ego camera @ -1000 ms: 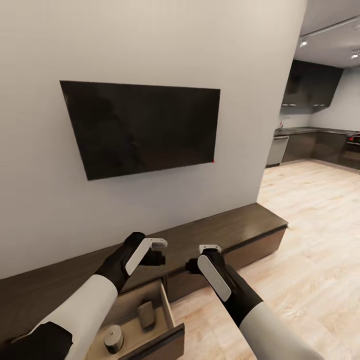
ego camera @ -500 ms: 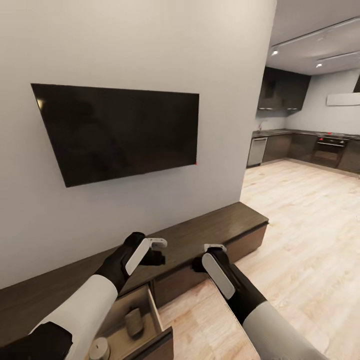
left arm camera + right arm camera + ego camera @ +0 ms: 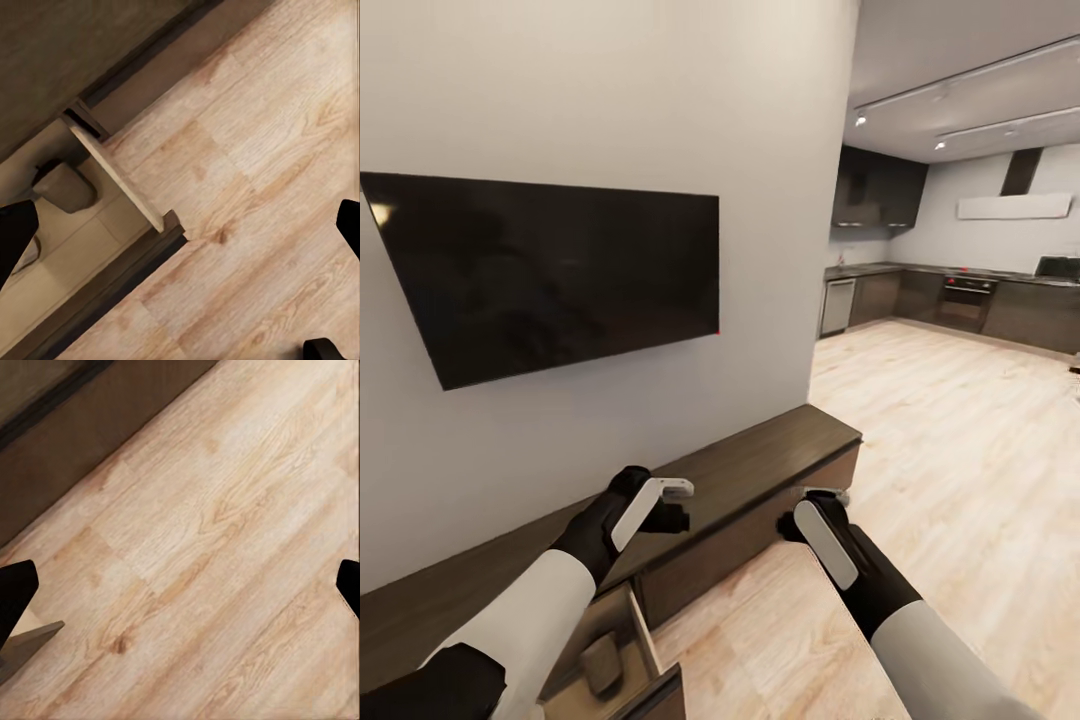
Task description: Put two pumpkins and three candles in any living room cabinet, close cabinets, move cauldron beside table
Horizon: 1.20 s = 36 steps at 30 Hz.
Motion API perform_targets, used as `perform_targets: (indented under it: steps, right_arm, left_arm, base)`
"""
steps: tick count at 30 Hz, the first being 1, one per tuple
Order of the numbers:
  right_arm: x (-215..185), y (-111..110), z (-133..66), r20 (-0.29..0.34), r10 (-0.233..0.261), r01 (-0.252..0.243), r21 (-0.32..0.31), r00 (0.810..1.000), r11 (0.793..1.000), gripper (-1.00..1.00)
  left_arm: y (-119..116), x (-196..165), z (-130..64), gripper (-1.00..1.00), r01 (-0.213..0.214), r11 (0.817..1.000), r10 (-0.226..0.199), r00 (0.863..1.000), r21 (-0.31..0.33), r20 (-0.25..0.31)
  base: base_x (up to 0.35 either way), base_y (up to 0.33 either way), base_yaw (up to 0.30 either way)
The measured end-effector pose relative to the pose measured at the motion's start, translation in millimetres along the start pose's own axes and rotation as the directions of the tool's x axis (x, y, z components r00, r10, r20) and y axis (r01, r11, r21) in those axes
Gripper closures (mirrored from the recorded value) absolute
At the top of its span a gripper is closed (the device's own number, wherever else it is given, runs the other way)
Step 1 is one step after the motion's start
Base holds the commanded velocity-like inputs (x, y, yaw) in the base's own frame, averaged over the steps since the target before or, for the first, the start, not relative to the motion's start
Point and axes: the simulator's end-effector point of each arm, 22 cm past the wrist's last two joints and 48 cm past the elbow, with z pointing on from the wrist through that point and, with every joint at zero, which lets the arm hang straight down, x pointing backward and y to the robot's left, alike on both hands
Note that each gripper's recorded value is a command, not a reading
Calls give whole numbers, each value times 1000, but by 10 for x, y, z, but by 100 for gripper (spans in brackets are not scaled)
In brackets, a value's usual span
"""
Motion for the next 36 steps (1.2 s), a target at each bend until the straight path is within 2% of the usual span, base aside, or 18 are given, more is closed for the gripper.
perform_targets:
  steps: [6,10,22,28,36]
  right_arm:
    - [-37,-188,-4,-4,33,-33,36,999,999,-100]
    - [-52,-237,-16,-5,46,-45,40,999,998,-100]
    - [-86,-259,-68,1,55,-55,35,998,998,-100]
    - [-156,-287,-171,6,56,-57,36,998,998,-100]
    - [-246,-344,-284,11,57,-58,39,998,998,-100]
  left_arm:
    - [-34,-22,-39,-100,-3,1000,3,1000,3,8]
    - [-36,-35,-62,-100,-5,1000,5,1000,2,13]
    - [-87,-93,-150,-100,-9,1000,9,999,7,32]
    - [-103,-138,-263,-100,-9,1000,9,999,8,35]
    - [-133,-193,-393,-100,-12,1000,11,999,10,37]
  base:
    - [0,0,-216]
    - [0,0,-216]
    - [0,0,-216]
    - [0,0,-215]
    - [0,0,-75]
